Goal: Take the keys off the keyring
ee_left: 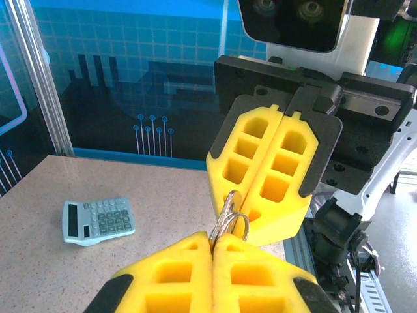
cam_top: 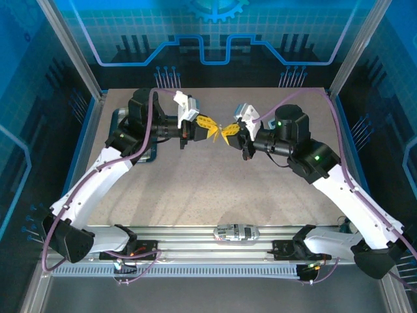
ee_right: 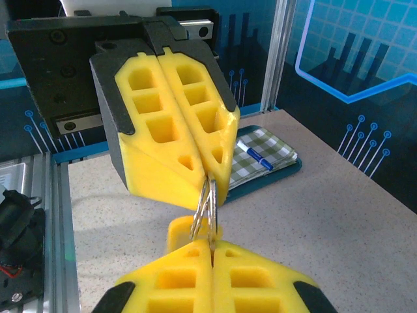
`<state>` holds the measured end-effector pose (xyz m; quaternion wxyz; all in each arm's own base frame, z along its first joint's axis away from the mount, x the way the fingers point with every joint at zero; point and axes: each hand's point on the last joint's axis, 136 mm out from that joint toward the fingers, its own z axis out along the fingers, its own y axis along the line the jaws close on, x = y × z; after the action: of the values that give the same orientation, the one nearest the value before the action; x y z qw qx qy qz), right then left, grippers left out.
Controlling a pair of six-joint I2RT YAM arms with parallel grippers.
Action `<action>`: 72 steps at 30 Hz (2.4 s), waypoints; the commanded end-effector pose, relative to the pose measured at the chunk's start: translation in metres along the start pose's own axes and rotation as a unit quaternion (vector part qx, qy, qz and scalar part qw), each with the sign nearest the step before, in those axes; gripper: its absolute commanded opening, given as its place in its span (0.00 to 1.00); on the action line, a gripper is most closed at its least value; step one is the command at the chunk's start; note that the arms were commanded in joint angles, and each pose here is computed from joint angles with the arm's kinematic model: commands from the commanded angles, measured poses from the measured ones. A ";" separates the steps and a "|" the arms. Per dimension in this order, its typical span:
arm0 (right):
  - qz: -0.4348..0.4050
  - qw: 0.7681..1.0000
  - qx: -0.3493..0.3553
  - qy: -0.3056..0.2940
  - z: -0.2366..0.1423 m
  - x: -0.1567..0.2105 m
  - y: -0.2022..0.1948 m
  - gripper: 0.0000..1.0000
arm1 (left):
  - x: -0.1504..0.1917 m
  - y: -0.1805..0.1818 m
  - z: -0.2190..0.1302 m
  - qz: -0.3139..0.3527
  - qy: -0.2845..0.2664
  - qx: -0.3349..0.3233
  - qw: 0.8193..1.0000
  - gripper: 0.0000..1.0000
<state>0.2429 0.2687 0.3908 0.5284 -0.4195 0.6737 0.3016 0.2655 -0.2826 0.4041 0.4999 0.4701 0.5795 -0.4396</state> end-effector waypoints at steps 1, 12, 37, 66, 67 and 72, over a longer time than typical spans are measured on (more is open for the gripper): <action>-0.016 0.999 -0.004 -0.030 -0.009 -0.013 0.006 0.00 | -0.008 -0.005 -0.007 0.013 -0.008 -0.007 1.000 0.00; -0.032 0.999 -0.002 -0.033 -0.011 -0.008 0.008 0.00 | -0.013 -0.001 -0.016 0.008 -0.015 -0.021 1.000 0.00; -0.035 0.998 0.013 -0.049 -0.008 -0.015 0.004 0.08 | -0.016 -0.018 -0.019 -0.005 -0.023 0.033 0.999 0.00; -0.052 0.996 0.042 -0.061 -0.006 -0.021 -0.002 0.00 | -0.012 -0.021 -0.017 -0.014 -0.030 0.043 0.999 0.00; -0.058 0.995 0.040 -0.063 -0.008 -0.019 0.000 0.00 | -0.013 -0.020 -0.018 -0.016 -0.033 0.039 0.999 0.00; -0.067 0.993 0.044 -0.087 -0.017 -0.021 0.004 0.00 | -0.018 -0.017 -0.021 -0.020 -0.043 0.037 0.998 0.00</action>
<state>0.2354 0.2676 0.3943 0.5809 -0.4232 0.6351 0.2831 0.2544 -0.2738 0.4097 0.4819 0.4550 0.5695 -0.4862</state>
